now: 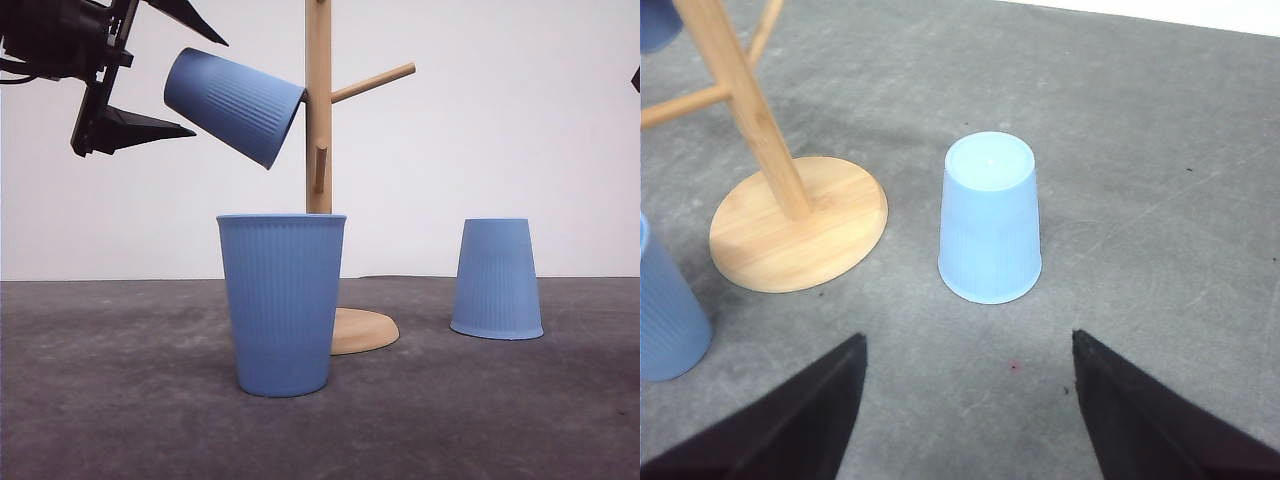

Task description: Place three cups

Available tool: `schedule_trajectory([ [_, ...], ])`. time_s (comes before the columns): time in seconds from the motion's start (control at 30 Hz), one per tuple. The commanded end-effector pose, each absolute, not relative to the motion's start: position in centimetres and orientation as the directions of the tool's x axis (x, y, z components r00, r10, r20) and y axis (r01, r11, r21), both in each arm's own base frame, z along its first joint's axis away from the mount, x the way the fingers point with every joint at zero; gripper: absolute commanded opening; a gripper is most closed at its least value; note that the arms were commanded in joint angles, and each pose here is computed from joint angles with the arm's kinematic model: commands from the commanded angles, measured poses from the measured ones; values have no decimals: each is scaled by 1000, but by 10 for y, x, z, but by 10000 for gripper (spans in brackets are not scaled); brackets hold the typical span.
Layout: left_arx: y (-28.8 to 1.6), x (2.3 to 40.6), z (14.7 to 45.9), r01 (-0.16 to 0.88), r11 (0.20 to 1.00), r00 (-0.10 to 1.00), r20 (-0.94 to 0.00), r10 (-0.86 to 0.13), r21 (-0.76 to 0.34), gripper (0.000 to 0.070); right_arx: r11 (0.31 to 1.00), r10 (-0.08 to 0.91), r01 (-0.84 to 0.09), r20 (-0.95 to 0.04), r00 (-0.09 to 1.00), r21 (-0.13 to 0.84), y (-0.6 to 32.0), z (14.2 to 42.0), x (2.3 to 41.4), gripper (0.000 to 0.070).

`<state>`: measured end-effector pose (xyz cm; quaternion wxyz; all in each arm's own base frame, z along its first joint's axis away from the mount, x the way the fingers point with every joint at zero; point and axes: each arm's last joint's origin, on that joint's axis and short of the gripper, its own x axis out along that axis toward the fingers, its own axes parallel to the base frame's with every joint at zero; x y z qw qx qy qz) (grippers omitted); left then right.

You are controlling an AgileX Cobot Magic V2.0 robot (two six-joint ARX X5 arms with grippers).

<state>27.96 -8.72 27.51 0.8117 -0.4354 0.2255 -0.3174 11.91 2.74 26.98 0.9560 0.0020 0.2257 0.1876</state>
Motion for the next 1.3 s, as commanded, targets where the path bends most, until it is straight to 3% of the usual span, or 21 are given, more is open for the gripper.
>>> schedule_trajectory([
  [0.0, -89, 282, 279, 353, 413, 675, -77, -734, -840, 600, 926, 367, -367, -413, 833, 83, 28, 274, 120, 416],
  [0.17, -85, 274, 285, 358, 418, 658, -92, -747, -835, 586, 927, 367, -367, -414, 833, 83, 28, 274, 120, 416],
  [0.4, -76, 241, 300, 377, 535, 653, -192, -732, -756, 527, 925, 371, -368, -413, 831, 91, 28, 274, 119, 416],
  [0.47, -72, 228, 302, 380, 583, 652, -239, -720, -719, 455, 925, 373, -369, -413, 831, 92, 28, 274, 119, 416],
  [0.57, -65, 206, 306, 375, 670, 665, -318, -676, -641, 389, 924, 375, -371, -413, 830, 93, 28, 274, 119, 416],
  [0.8, -48, 162, 302, 260, 873, 724, -514, -459, -414, 389, 909, 417, -383, -409, 812, 167, 29, 274, 119, 416],
  [1.0, -40, 137, 300, 248, 899, 732, -538, -418, -361, 389, 900, 435, -369, -445, 783, 231, 32, 269, 131, 416],
  [1.27, -37, 126, 301, 245, 905, 732, -545, -408, -348, 389, 902, 430, -327, -547, 718, 280, 42, 263, 183, 422],
])
